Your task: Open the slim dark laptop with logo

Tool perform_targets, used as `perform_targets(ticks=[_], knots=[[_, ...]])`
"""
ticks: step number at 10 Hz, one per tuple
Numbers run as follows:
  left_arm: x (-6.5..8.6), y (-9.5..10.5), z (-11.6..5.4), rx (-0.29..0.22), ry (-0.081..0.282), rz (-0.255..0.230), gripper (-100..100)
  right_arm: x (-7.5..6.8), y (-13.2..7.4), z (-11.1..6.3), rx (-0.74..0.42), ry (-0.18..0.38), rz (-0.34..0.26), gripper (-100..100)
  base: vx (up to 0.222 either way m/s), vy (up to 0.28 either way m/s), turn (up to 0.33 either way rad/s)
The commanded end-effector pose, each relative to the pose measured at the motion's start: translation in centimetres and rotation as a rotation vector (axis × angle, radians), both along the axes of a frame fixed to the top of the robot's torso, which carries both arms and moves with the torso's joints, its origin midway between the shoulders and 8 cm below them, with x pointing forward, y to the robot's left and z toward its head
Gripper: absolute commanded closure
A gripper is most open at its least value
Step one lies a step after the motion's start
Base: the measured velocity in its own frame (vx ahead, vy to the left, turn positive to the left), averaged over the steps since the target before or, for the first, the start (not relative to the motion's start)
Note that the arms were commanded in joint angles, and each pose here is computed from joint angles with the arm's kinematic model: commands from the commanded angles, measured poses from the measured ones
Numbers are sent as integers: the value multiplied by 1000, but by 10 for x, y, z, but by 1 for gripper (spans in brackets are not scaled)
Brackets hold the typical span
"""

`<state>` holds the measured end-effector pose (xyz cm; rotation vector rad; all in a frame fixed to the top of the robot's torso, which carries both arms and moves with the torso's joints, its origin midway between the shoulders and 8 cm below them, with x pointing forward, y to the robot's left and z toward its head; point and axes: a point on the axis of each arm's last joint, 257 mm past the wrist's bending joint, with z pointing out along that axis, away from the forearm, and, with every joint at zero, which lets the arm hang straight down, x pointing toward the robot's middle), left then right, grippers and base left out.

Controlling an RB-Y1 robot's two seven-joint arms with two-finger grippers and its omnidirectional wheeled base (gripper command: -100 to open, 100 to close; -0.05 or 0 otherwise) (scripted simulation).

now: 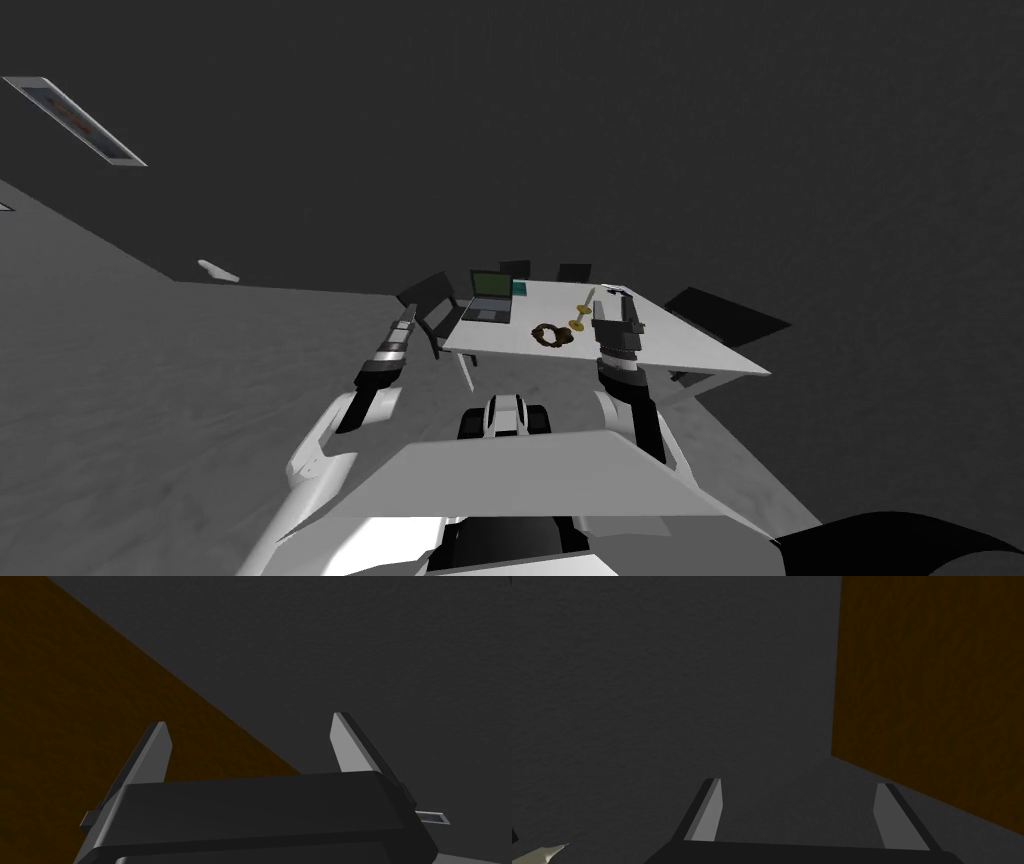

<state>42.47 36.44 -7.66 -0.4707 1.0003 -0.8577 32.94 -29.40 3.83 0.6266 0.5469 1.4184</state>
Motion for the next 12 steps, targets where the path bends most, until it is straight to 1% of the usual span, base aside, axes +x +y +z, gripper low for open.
perform_targets(ticks=[1,2,3,4,5,6,7,8,9,10,11,12], knots=[[12,25,-8,35,30,46,-100,0,0,0,0,0,0,0,-7,15,-121],[19,41,2,71,22,76,-100,0,0,0,0,0,0,0,-10,16,-211],[20,47,-12,63,50,86,-100,0,0,0,0,0,0,0,-8,16,-132],[28,65,-5,92,50,121,-100,0,0,0,0,0,0,0,-8,12,-279],[28,70,-16,86,72,128,-100,0,0,0,0,0,0,0,-6,18,-108],[35,88,-8,111,71,164,-100,0,0,0,0,0,0,0,-8,17,-186],[36,93,-17,105,89,170,-100,0,0,0,0,0,0,0,-8,18,-123],[42,109,-5,128,79,203,-100,0,0,0,0,0,0,0,-13,19,-221],[42,116,-19,118,107,213,-100,0,0,0,0,0,0,0,-9,20,-128],[48,134,-11,132,107,249,-100,0,0,0,0,0,0,0,-7,16,-220],[53,155,-7,139,115,287,-100,0,0,0,0,0,0,0,-12,29,-417],[53,162,-22,128,145,297,-100,0,0,0,0,0,0,0,-9,34,-118]])
